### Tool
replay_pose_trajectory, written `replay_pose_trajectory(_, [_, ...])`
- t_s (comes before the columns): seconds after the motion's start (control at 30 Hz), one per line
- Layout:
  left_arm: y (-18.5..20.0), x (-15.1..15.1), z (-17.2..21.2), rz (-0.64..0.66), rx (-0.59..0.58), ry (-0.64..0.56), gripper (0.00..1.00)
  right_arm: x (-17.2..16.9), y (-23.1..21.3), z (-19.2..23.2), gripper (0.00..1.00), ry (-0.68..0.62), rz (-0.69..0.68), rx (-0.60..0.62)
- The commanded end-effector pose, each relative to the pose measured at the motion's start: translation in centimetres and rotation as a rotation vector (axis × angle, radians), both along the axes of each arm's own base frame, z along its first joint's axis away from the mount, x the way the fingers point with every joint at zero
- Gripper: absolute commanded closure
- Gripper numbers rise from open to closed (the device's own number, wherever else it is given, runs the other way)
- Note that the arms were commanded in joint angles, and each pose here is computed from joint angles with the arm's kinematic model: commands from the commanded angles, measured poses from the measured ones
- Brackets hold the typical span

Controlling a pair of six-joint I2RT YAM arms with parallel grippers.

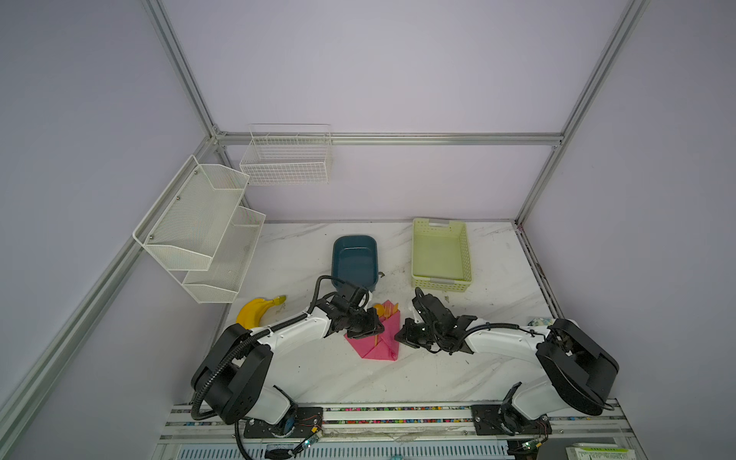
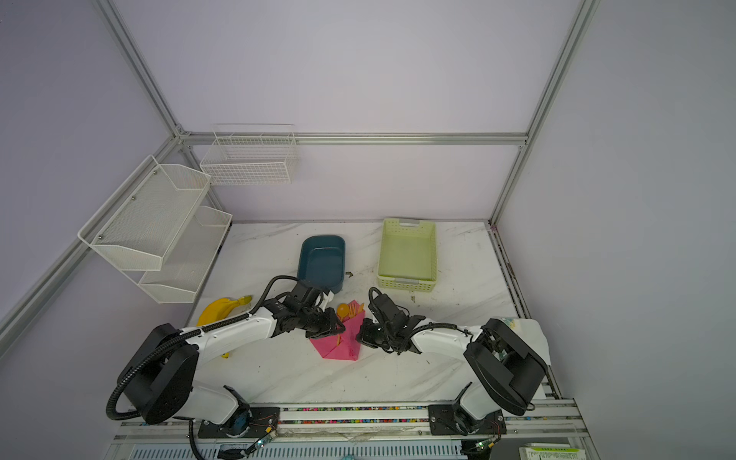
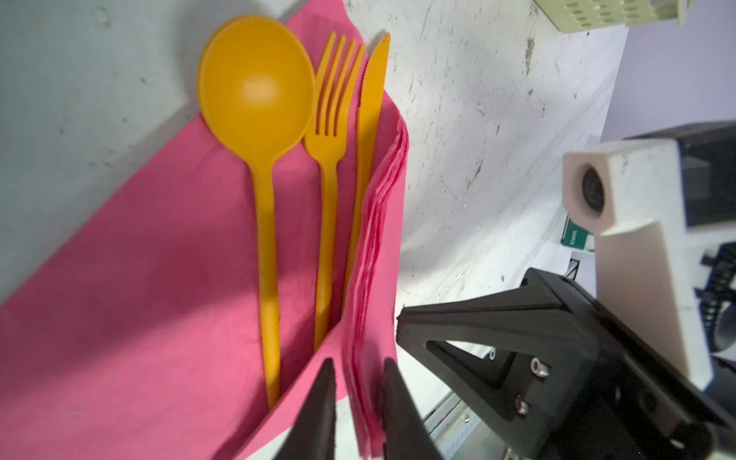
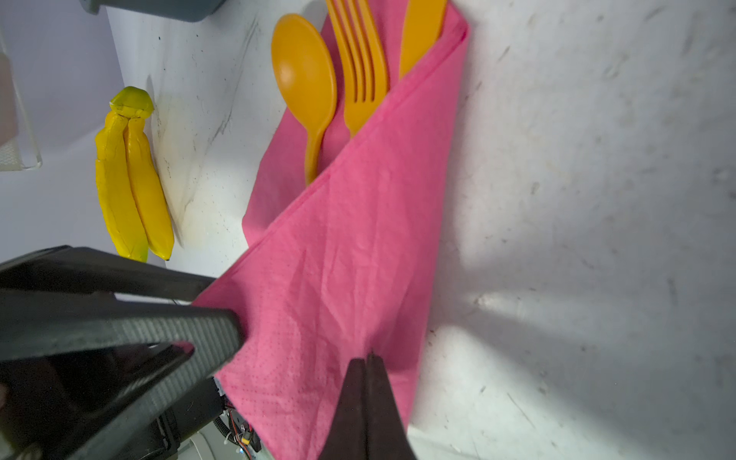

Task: Place the utensils on the paper napkin and roll it up

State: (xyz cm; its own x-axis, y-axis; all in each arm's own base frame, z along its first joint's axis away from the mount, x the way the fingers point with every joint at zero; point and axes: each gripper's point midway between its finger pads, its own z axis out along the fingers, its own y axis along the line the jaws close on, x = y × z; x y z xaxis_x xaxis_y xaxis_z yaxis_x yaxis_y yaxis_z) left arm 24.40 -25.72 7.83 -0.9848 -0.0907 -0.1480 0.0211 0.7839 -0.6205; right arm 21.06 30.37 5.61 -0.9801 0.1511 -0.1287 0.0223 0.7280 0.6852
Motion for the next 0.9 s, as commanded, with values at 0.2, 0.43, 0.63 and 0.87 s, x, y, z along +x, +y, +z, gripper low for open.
replay_pose_trajectory(0.2, [-0.4,1.7,3.5,0.004,-0.013,-0.102,0.96,-0.1,0.1,1.6,0.98,-0.02,0.009,0.021])
replay_pose_trajectory(0.43, [1.1,0.6,2.2,0.009,0.038,-0.095,0.97,-0.3,-0.1,1.8,0.97,-0.016,0.007,0.02])
replay_pose_trajectory(0.63, [2.0,0.6,0.9,0.013,0.087,-0.103,0.97,-0.4,-0.6,1.5,0.97,-0.007,-0.01,-0.005])
replay_pose_trajectory(0.87, [2.8,0.2,-1.1,0.008,0.151,-0.073,0.97,-0.4,-0.9,1.5,0.97,-0.004,-0.018,-0.013])
